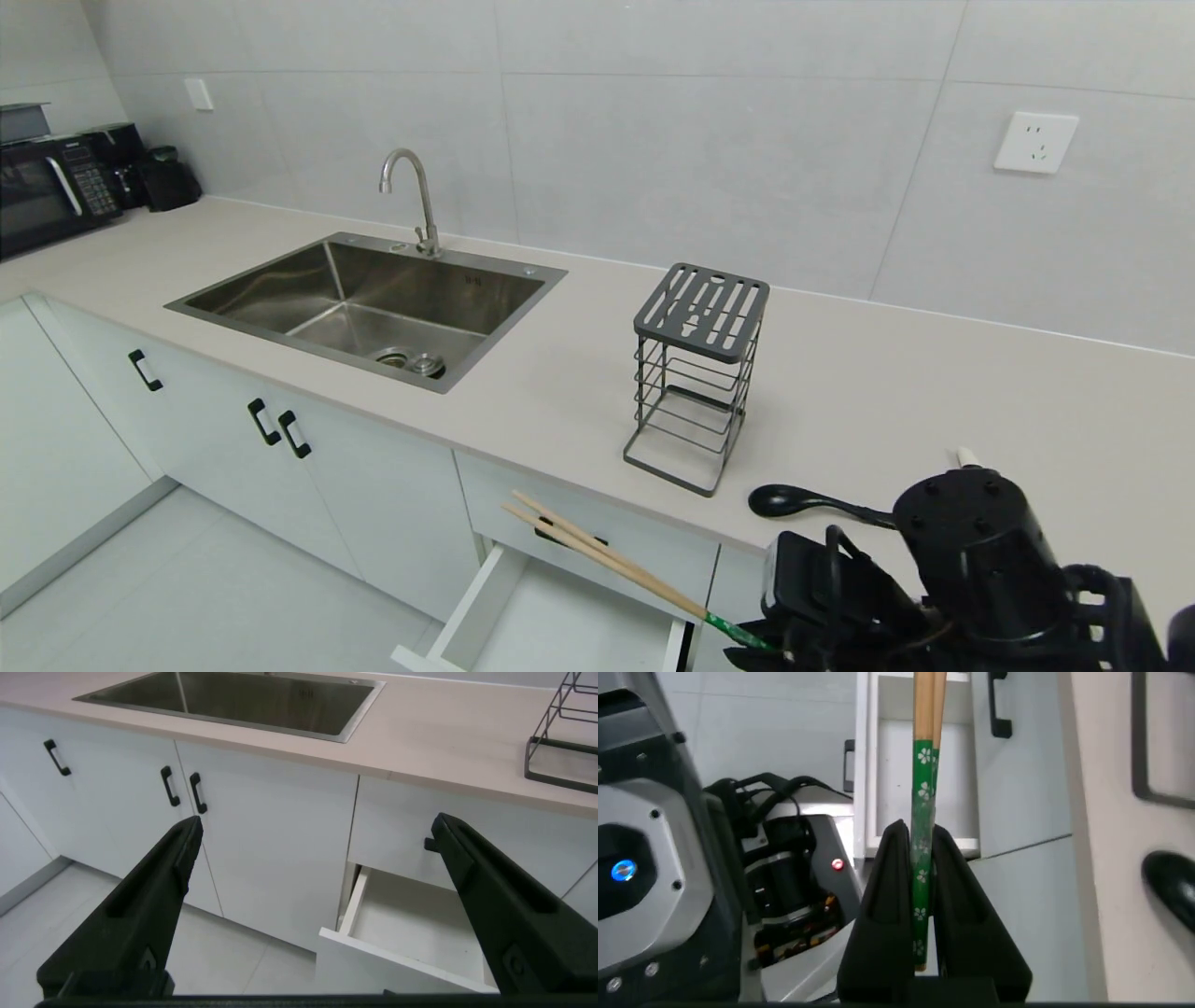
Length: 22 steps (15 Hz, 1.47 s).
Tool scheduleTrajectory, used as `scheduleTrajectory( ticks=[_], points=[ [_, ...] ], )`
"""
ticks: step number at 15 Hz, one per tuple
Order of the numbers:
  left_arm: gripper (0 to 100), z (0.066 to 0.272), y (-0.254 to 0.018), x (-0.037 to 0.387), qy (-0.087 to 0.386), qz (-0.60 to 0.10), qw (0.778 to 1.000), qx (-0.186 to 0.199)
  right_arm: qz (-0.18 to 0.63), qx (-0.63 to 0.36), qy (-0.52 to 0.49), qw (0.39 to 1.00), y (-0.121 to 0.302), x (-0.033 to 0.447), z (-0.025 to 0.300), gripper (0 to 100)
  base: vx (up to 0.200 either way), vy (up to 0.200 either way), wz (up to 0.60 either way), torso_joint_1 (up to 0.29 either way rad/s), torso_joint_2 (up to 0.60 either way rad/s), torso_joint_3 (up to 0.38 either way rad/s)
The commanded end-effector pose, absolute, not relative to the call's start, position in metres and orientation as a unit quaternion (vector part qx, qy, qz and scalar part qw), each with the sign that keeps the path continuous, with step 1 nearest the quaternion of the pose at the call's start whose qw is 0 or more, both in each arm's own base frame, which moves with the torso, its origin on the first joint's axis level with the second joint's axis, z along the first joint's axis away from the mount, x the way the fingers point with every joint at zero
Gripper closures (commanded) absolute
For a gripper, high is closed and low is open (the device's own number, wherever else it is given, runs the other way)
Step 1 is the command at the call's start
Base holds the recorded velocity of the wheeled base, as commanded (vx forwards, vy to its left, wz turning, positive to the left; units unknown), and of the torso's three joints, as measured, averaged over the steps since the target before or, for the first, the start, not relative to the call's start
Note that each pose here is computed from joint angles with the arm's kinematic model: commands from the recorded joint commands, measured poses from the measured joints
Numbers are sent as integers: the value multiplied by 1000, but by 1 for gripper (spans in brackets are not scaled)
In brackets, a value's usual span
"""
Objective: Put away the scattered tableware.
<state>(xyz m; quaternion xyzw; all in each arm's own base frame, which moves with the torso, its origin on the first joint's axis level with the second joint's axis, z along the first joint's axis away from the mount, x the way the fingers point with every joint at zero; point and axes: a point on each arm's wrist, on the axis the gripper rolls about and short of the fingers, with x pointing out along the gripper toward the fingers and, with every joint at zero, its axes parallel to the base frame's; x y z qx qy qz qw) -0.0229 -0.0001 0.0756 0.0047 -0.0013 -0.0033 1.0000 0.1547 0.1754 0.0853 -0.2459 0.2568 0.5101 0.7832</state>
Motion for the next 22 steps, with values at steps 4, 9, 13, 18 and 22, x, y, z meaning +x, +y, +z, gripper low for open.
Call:
scheduleTrajectory(
  ticks=[4,9,13,18,22],
  points=[
    [0,76,0,-23,-1,-3,1000,5,491,-276,250,787,221,175,74,100,0,0,0,0,0,0],
    [0,76,0,-23,-1,-3,1000,5,501,-285,255,776,228,169,68,100,0,0,0,0,0,0],
    [0,76,0,-23,-1,-3,1000,5,471,-296,253,791,228,170,69,100,0,0,0,0,0,0],
    [0,76,0,-23,-1,-3,1000,5,467,-285,252,798,231,173,72,100,0,0,0,-165,327,162],
    [0,76,0,-23,-1,-3,1000,5,473,-292,251,792,233,167,71,100,0,0,0,-179,361,177]
  ],
)
